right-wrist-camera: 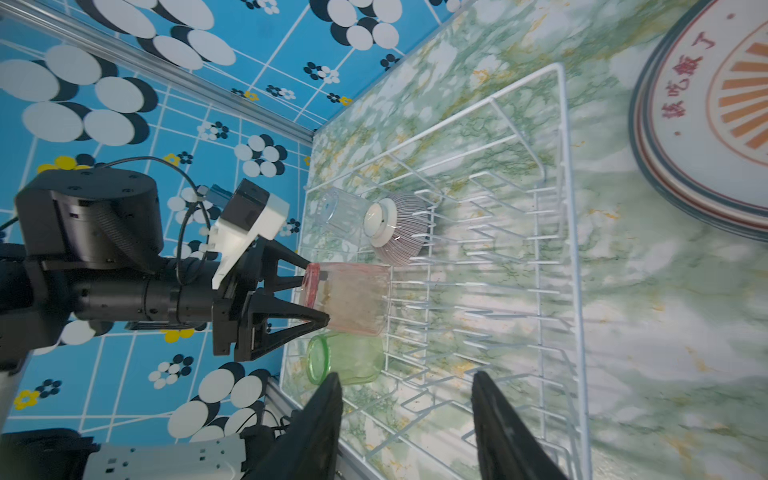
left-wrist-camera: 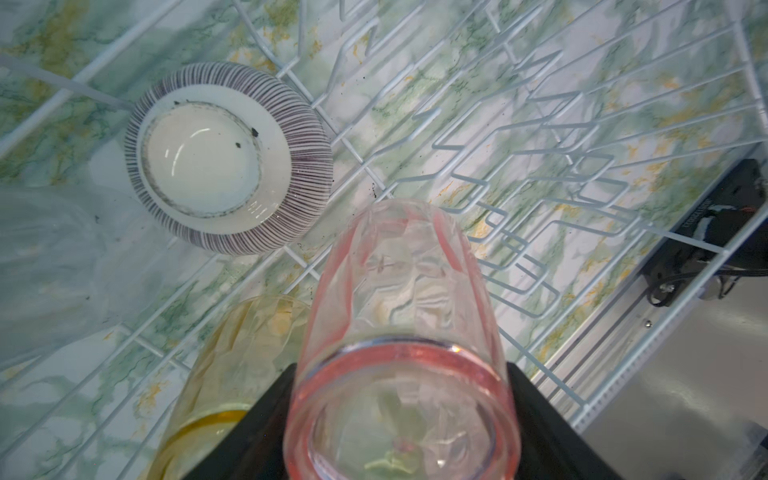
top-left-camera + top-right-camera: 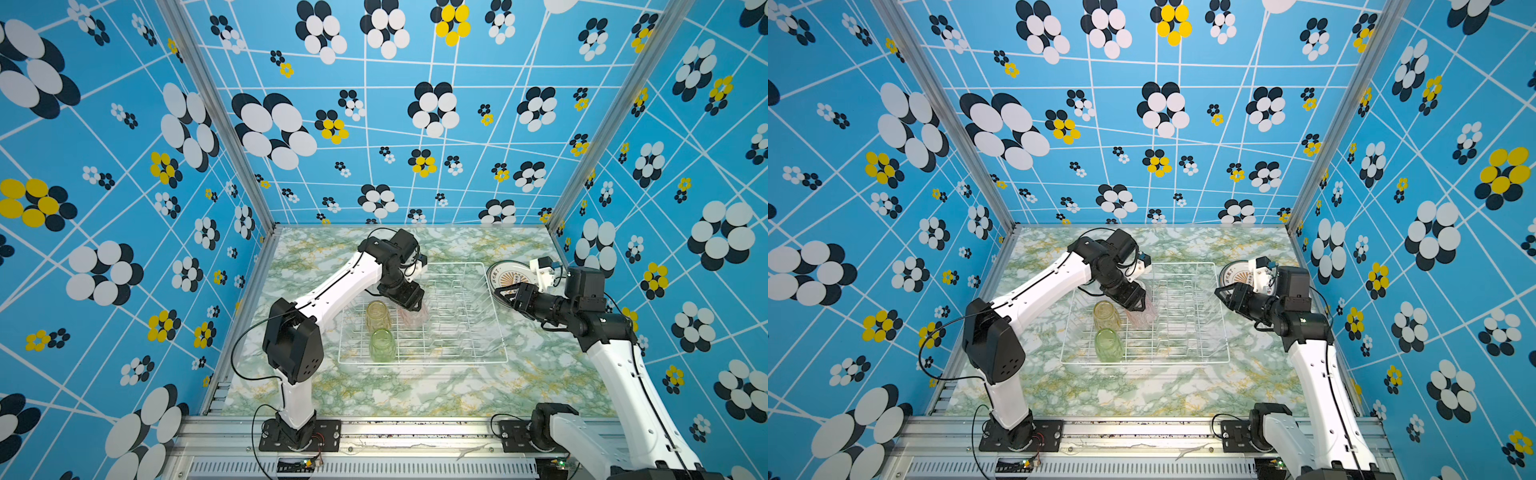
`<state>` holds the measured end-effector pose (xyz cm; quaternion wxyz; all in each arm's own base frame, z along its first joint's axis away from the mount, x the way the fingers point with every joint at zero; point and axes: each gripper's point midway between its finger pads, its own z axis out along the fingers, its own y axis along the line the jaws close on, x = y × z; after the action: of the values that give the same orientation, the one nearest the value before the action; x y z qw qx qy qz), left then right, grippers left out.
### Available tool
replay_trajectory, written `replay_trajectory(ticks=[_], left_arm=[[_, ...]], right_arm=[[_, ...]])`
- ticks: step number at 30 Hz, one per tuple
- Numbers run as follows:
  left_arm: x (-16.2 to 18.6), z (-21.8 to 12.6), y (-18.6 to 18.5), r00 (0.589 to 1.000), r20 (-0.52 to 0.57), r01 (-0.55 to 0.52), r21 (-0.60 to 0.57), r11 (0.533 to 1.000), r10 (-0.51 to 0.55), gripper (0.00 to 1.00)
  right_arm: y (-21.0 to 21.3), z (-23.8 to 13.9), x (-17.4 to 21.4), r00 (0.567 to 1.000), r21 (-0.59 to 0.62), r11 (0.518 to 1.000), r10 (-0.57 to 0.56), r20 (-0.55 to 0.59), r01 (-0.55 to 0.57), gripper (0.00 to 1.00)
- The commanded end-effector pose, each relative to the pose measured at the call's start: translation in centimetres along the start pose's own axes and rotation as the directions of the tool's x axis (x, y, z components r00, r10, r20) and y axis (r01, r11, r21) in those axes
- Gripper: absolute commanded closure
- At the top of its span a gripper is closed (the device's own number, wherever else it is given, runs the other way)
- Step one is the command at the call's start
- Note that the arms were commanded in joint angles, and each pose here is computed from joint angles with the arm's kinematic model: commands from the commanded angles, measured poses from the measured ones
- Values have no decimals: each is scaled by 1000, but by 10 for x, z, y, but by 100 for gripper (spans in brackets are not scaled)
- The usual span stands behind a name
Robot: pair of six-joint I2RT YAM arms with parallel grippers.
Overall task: Unload the mixed dishes from the dish rack
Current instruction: 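Lift the pink glass up out of the rack with the left gripper, then grasp the pink glass with the right gripper beside the left gripper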
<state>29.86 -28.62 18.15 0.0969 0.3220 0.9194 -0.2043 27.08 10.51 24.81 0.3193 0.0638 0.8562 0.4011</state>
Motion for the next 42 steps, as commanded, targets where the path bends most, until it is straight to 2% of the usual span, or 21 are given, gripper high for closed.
replay_trajectory(ticks=[1, 4, 8, 14, 19, 24, 29, 32, 38, 42], left_arm=[[-11, -31, -33, 993, 115, 8, 207, 978, -32, 45], [-24, -50, -49, 976, 201, 9, 352, 936, -85, 45], [-37, -66, -62, 954, 270, -10, 470, 883, -133, 46], [-47, -75, -68, 934, 308, -21, 554, 832, -182, 48], [-54, -78, -69, 921, 324, -26, 604, 796, -216, 52], [-58, -80, -74, 917, 325, -39, 649, 759, -232, 51], [-64, -85, -80, 905, 334, -59, 714, 698, -265, 51], [-65, -86, -77, 901, 340, -56, 705, 707, -268, 52], [-62, -83, -65, 906, 336, -30, 656, 754, -257, 53], [-62, -86, -61, 903, 344, -29, 645, 764, -256, 53]], right_arm=[[38, -1, 16, 998, -203, 979, -14, -55, 3, 52], [57, 5, 36, 993, -270, 962, -61, -101, 32, 57], [76, 20, 59, 983, -343, 938, -104, -149, 47, 62], [90, 38, 59, 989, -425, 905, -68, -131, 6, 63], [106, 42, 50, 993, -483, 875, -70, -98, 15, 63], [107, 46, 42, 996, -487, 873, -65, -67, 24, 63], [114, 46, 31, 998, -515, 856, -53, -20, 35, 63], [121, 39, 30, 997, -534, 844, -72, -5, 58, 63], [122, 27, 41, 989, -485, 869, -138, -50, 97, 63], [121, 17, 42, 986, -449, 883, -168, -22, 140, 63]])
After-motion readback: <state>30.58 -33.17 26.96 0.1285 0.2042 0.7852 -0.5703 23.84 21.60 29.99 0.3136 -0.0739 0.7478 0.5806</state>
